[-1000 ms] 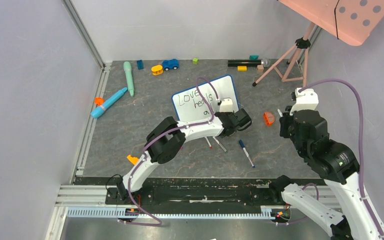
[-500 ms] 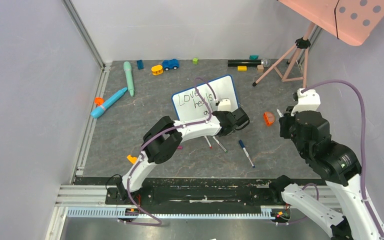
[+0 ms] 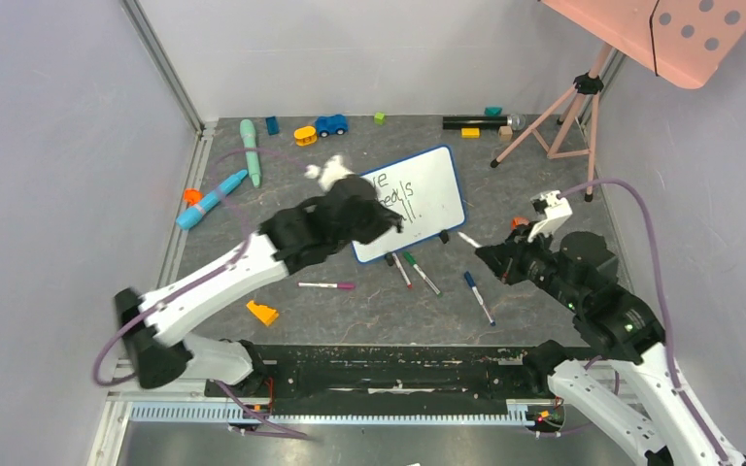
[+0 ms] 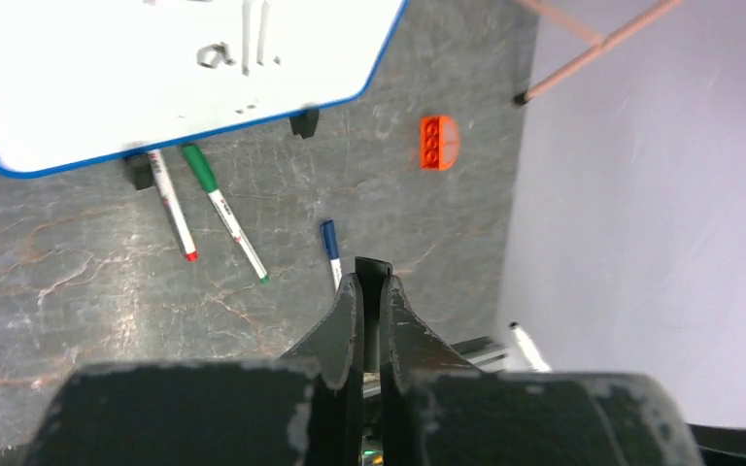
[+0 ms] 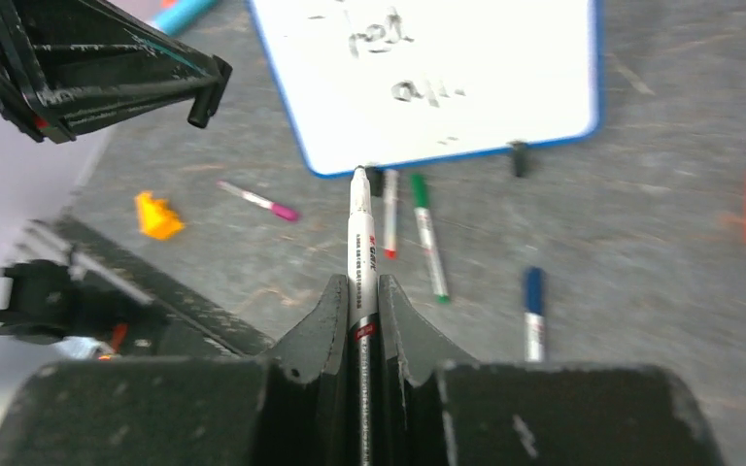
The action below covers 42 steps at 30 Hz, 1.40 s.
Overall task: Write a sentence on the whiteboard
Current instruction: Pick up the pen cap from the center of the board, then insert the whiteboard marker without the cap into the pen cap.
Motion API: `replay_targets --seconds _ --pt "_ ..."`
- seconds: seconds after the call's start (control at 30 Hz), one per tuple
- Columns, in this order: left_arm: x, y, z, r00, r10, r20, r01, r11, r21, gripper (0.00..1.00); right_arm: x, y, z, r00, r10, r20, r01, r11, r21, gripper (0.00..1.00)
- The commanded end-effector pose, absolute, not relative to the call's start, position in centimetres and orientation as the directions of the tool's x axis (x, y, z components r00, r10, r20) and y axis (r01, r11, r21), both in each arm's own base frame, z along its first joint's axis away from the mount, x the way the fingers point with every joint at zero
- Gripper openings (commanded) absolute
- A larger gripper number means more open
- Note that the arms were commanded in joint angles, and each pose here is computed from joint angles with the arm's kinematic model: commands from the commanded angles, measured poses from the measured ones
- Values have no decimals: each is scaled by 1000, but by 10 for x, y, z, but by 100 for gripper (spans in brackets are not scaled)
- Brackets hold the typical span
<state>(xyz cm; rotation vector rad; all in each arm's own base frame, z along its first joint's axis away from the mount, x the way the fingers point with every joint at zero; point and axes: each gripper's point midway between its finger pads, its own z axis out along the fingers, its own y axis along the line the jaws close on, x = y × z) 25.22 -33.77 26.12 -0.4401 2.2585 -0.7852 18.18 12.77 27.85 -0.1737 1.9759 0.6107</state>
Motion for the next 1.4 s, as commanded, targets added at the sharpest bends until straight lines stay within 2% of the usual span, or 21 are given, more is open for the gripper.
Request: replay_targets --seconds 0.0,0.13,0.3,0.47,0.63,0.83,0.93,1.1,1.23,1.37 --pt "258 -282 262 -630 -710 -316 -264 578 -772 2 189 181 317 -436 300 -848 -545 662 514 0" --pt "264 -228 284 -475 -832 -286 -324 468 -822 2 205 199 315 -449 309 -838 -564 630 534 0" --pt "275 -165 295 -251 -923 -293 -357 370 -858 2 222 241 317 -434 212 -876 -630 624 463 0" --pt "296 -130 291 -146 -948 -282 -431 317 -845 2 242 284 329 -410 184 -893 -689 579 436 0" --pt "327 -123 292 -128 -965 -231 -457 264 -849 2 265 325 338 -379 142 -914 -751 531 394 0" --pt "348 -120 297 -75 -986 -149 -466 167 -869 2 298 364 339 -284 39 -958 -818 511 264 0" --pt "354 -124 303 -62 -995 -76 -447 96 -889 2 309 374 344 -247 18 -969 -831 511 221 0" --pt "359 -139 310 -115 -993 -11 -467 64 -882 2 314 379 346 -215 -8 -977 -842 509 181 0" --pt "357 -156 299 -154 -982 110 -501 -19 -865 2 313 381 344 -224 -6 -975 -839 510 190 0" --pt "355 -156 295 -164 -981 103 -505 -6 -863 2 310 375 341 -213 2 -977 -825 535 181 0"
